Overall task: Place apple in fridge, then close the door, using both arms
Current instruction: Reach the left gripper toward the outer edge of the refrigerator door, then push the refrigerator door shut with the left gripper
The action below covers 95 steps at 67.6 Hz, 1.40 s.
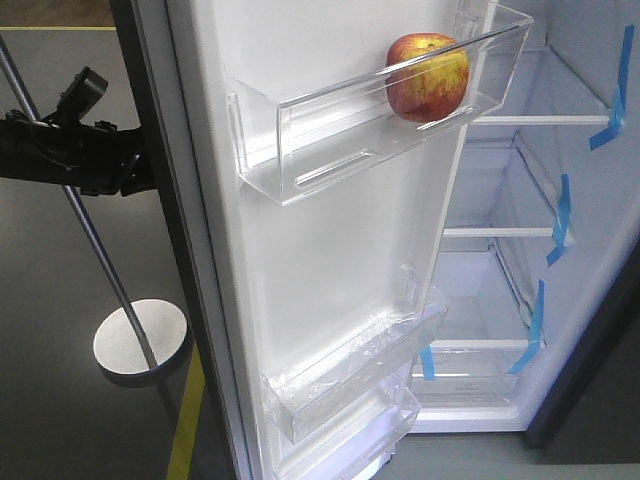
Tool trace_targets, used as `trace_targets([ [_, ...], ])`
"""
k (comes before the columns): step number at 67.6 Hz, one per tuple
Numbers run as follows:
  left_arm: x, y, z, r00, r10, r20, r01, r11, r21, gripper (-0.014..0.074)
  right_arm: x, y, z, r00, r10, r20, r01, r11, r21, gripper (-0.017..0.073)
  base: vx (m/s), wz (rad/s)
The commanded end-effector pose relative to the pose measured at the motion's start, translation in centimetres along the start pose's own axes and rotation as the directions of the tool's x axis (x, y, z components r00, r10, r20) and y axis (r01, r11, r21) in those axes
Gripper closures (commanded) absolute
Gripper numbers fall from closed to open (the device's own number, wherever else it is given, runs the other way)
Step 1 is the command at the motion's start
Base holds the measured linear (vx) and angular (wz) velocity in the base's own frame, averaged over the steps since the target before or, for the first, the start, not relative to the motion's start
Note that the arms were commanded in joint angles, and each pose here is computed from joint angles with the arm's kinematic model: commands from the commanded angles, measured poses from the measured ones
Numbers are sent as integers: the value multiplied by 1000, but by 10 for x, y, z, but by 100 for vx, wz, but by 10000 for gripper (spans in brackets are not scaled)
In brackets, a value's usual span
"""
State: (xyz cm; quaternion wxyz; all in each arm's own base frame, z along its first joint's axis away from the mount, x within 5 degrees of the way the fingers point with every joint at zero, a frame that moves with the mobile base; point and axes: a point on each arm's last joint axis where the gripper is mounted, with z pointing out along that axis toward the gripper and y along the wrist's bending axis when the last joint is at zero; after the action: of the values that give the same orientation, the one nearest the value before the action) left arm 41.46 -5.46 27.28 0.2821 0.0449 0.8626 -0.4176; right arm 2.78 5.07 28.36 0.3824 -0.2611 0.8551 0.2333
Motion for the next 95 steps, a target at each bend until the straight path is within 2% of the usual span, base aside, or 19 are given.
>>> trace_targets([
  [1,-12,-33,-14,998,21,62,-31,987,157,600,-10,2,-4,998,7,62,-6,1000,-6,-17,0,0],
  [37,5,-60,-6,993,88,-73,-60,945,322,600,-10,2,-4,998,7,61,-6,1000,-7,-17,0,0],
  [50,10,-83,-3,987,144,-76,-109,929,355,600,-10,2,-4,998,7,60,-6,1000,-7,-17,0,0],
  [60,16,-106,-2,977,196,-77,-152,910,386,600,-10,2,-4,998,7,60,-6,1000,-7,-17,0,0],
  [80,33,-155,-4,949,306,-75,-240,857,457,600,-10,2,-4,998,7,60,-6,1000,-7,-17,0,0],
  [90,44,-177,0,929,363,-70,-282,817,503,600,-10,2,-4,998,7,60,-6,1000,-7,-17,0,0],
  [95,49,-187,4,919,390,-51,-303,785,540,600,-10,2,-4,998,7,60,-6,1000,-7,-17,0,0],
])
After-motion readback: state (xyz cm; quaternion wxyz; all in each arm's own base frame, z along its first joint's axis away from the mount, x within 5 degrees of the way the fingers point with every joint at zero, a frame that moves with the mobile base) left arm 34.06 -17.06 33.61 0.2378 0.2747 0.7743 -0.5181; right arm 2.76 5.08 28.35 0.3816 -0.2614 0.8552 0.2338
